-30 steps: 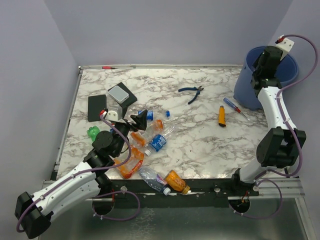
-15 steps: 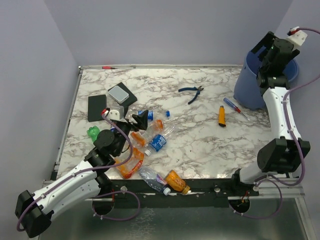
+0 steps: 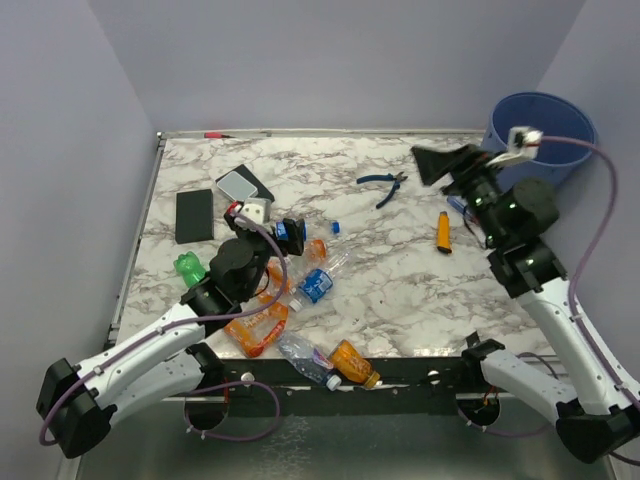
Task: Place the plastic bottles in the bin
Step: Place the plastic bottle in the trash bin, then pick up the plastic bottle from the corner of the board.
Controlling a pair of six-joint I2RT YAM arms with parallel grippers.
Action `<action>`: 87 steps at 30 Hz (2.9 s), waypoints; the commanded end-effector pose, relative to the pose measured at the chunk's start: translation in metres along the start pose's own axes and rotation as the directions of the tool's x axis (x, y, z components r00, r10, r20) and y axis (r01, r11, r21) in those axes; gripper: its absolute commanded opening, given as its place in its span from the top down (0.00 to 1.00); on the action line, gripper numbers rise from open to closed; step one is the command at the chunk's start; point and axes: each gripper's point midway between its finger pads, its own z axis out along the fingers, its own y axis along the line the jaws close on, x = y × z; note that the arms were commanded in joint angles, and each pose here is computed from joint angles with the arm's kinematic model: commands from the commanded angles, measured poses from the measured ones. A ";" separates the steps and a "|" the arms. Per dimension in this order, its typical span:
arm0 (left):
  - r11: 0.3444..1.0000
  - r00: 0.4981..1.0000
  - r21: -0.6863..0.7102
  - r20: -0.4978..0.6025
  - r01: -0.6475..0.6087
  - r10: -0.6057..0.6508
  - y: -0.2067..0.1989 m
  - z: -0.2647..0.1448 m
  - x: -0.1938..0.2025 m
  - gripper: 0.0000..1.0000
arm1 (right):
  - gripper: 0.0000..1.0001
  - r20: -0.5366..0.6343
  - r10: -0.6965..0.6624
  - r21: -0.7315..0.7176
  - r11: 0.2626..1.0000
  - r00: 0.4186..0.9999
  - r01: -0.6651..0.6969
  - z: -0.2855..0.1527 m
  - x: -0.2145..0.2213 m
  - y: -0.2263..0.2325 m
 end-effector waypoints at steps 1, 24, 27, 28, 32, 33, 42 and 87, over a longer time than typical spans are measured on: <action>0.979 0.974 0.168 -0.176 -0.112 0.142 -0.036 0.006 0.025 0.01 | 0.09 -0.400 0.091 -0.014 0.994 0.912 -0.106 -0.040 0.153 -0.016; 0.697 0.735 0.717 -0.489 0.032 0.469 -0.160 -0.118 0.126 0.01 | 0.10 -0.602 0.285 0.201 0.958 0.746 -0.203 -0.175 0.286 -0.099; 0.577 0.751 0.815 -0.415 0.055 0.514 -0.163 -0.156 0.115 0.01 | 0.09 -0.587 0.269 0.195 0.962 0.764 -0.189 -0.175 0.278 -0.099; 0.525 0.758 0.850 -0.373 0.048 0.535 -0.165 -0.167 0.111 0.01 | 0.09 -0.586 0.263 0.193 0.964 0.767 -0.184 -0.175 0.276 -0.098; 0.382 0.726 0.922 -0.225 -0.057 0.650 -0.168 -0.177 0.118 0.01 | 0.09 -0.580 0.254 0.188 0.966 0.774 -0.176 -0.170 0.270 -0.095; 0.353 0.700 0.933 -0.207 -0.069 0.684 -0.170 -0.177 0.125 0.01 | 0.09 -0.576 0.253 0.183 0.967 0.778 -0.179 -0.168 0.266 -0.092; 0.088 0.421 0.974 0.009 -0.210 0.907 -0.164 -0.179 0.195 0.01 | 0.09 -0.495 0.207 0.149 0.977 0.844 -0.153 -0.165 0.216 -0.076; -0.057 0.456 0.970 0.162 -0.235 0.875 -0.209 -0.165 0.255 0.20 | 0.09 -0.463 0.221 0.187 0.971 0.858 -0.149 -0.177 0.210 -0.085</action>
